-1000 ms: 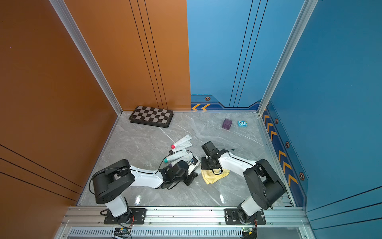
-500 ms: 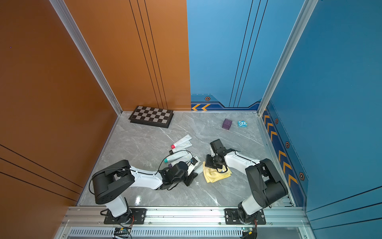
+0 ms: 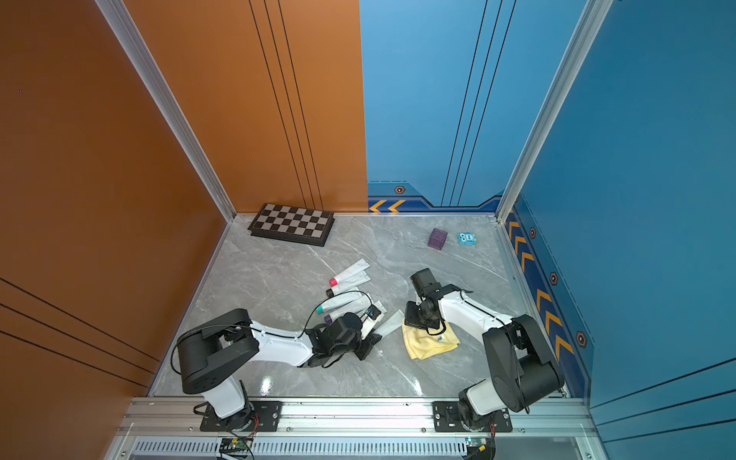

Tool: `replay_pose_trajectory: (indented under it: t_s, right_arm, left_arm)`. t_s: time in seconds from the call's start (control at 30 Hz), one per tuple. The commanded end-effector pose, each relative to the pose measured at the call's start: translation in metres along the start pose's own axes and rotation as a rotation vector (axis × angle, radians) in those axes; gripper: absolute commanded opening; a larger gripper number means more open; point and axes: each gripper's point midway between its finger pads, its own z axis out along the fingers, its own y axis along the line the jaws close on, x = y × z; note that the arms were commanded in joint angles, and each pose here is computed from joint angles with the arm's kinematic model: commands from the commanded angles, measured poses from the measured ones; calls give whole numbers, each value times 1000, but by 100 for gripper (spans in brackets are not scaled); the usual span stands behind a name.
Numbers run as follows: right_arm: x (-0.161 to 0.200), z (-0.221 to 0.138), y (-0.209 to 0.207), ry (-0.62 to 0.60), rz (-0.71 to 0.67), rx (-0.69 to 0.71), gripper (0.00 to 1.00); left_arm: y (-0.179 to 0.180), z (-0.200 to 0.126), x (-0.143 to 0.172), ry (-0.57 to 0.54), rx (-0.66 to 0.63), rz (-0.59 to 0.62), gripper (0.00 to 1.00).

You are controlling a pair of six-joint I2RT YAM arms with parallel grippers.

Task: Wipe the surface of the toothpaste tube
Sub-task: Wipe the dirt from the toothpaste tube.

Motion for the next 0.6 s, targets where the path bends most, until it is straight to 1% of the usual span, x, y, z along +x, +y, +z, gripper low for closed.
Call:
replay_pose_trajectory:
  t_s: [0.0, 0.2, 0.3, 0.47, 0.57]
  right_arm:
    - [9, -3, 20, 27, -59, -18, 0]
    - [-4, -5, 36, -2, -79, -34, 0]
    - [-8, 8, 37, 31, -89, -12, 0]
    - [-4, 45, 12, 123, -45, 77, 0]
    - [-2, 48, -12, 116, 5, 133, 0]
  left_arm:
    - [12, -8, 130, 425, -29, 21, 12]
    - [9, -7, 136, 442, -23, 26, 11]
    - [8, -6, 137, 445, -25, 29, 12]
    - [11, -7, 136, 441, -38, 26, 12]
    - [15, -10, 138, 441, -55, 16, 12]
